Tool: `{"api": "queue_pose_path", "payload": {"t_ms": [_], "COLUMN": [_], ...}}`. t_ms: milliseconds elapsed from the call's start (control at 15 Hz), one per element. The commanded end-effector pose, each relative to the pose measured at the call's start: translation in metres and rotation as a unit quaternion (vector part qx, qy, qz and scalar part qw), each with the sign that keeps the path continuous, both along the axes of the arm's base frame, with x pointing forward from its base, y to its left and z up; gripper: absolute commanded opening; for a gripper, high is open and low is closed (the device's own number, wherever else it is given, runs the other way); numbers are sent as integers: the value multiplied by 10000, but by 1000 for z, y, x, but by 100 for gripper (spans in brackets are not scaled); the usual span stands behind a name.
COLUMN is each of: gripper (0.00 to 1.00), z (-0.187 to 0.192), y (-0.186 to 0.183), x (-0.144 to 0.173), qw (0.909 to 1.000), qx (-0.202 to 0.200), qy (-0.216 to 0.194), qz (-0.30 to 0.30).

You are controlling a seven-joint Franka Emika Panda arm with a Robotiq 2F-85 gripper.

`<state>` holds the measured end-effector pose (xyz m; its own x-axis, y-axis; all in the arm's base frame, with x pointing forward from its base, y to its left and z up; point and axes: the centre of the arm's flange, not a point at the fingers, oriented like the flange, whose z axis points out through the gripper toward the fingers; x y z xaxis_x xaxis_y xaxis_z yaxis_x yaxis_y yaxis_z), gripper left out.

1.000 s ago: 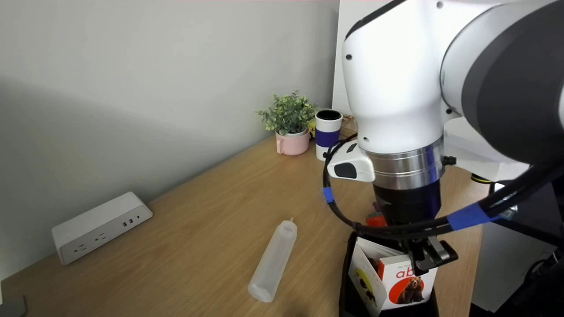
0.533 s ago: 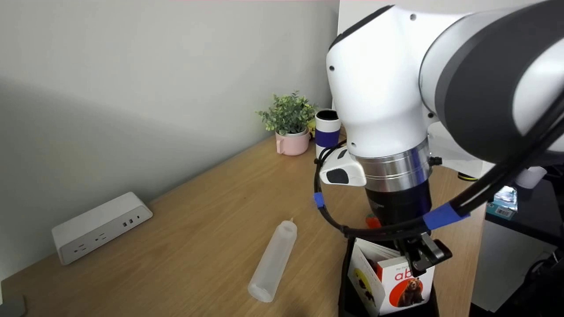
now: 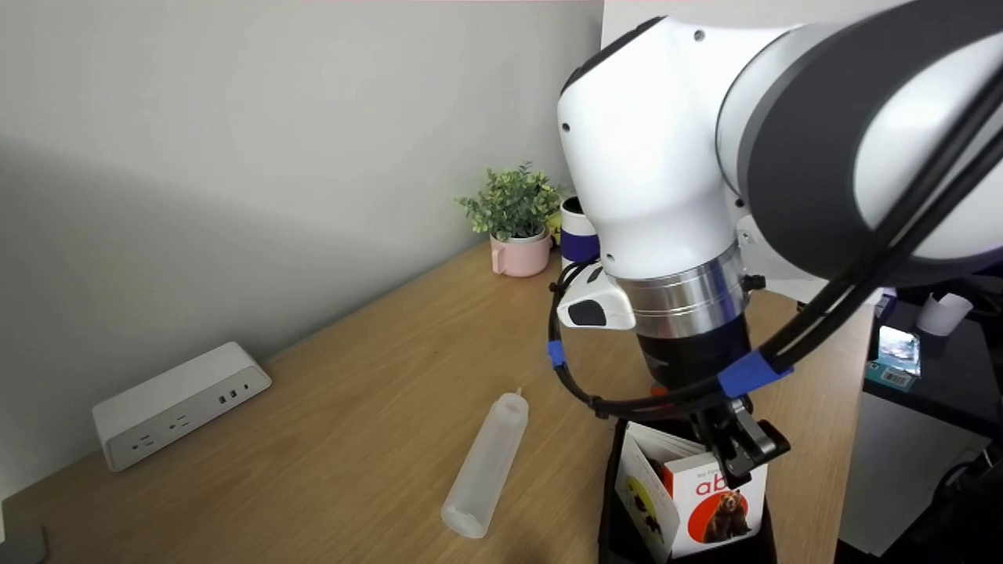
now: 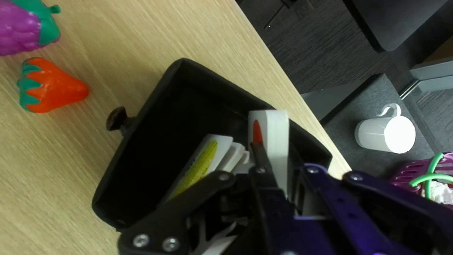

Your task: Put the left and right books in the black box respectively

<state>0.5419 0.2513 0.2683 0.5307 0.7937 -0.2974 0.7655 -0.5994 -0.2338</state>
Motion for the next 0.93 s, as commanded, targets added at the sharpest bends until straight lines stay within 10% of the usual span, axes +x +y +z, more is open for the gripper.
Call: {"api": "queue_pose_path", "payload": {"t_ms": [0, 867], "gripper": [4, 4], "z": [-10, 50], "y": [-4, 0], "x": [8, -32], "qw": [9999, 9983], "qx": [-70, -216], "qy": [-78, -449], "qz": [-27, -291]}}
